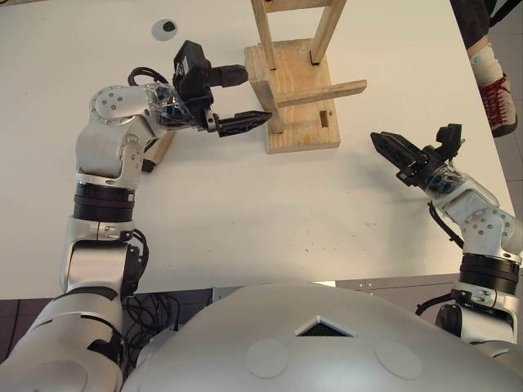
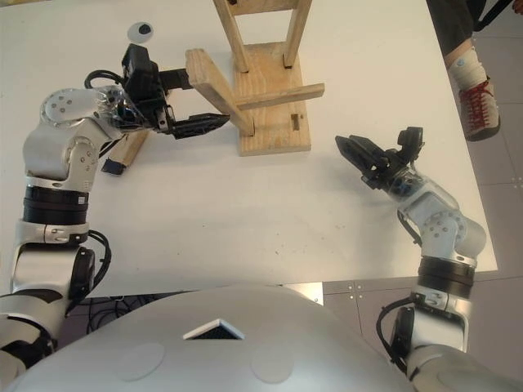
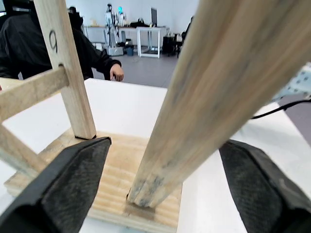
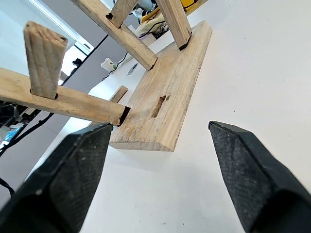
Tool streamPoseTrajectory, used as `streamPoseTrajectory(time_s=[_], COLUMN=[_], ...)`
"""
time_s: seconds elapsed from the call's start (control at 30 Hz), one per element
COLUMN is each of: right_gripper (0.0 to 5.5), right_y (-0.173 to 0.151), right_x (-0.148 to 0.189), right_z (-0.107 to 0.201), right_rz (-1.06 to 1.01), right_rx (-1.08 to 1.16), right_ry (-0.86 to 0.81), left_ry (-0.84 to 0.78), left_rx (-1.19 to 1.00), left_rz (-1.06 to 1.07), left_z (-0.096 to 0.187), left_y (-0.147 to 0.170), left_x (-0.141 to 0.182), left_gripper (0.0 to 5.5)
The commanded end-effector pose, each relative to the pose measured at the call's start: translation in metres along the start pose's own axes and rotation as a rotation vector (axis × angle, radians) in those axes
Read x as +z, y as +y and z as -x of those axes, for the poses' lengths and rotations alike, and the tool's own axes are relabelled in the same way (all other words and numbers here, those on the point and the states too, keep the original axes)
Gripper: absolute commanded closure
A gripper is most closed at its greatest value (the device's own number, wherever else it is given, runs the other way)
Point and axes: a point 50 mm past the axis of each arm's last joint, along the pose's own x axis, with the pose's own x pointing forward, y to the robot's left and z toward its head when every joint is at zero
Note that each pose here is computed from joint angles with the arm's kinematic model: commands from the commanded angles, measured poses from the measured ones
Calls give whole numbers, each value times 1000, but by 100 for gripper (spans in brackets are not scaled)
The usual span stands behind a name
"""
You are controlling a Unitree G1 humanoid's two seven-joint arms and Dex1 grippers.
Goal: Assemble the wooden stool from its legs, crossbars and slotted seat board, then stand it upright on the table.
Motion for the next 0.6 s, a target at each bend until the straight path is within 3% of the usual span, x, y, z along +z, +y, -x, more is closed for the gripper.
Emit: streamPoseTrajectory(time_s=[0.03,0.3,0.43,0.6], right_gripper=[187,187,187,187], right_y=[-1,-3,-5,-6], right_x=[3,5,6,6], right_z=[-1,-2,-3,-4], right_rz=[21,26,30,40], right_rx=[-4,-7,-20,-24], right_ry=[-1,1,-1,2], left_ry=[-56,-104,-21,194], left_rx=[-24,-38,-9,-15], left_rz=[23,21,16,-40], left_z=[1,-2,-9,-20], left_y=[-2,-5,0,4], left_x=[11,18,7,-13], left_gripper=[151,251,314,341])
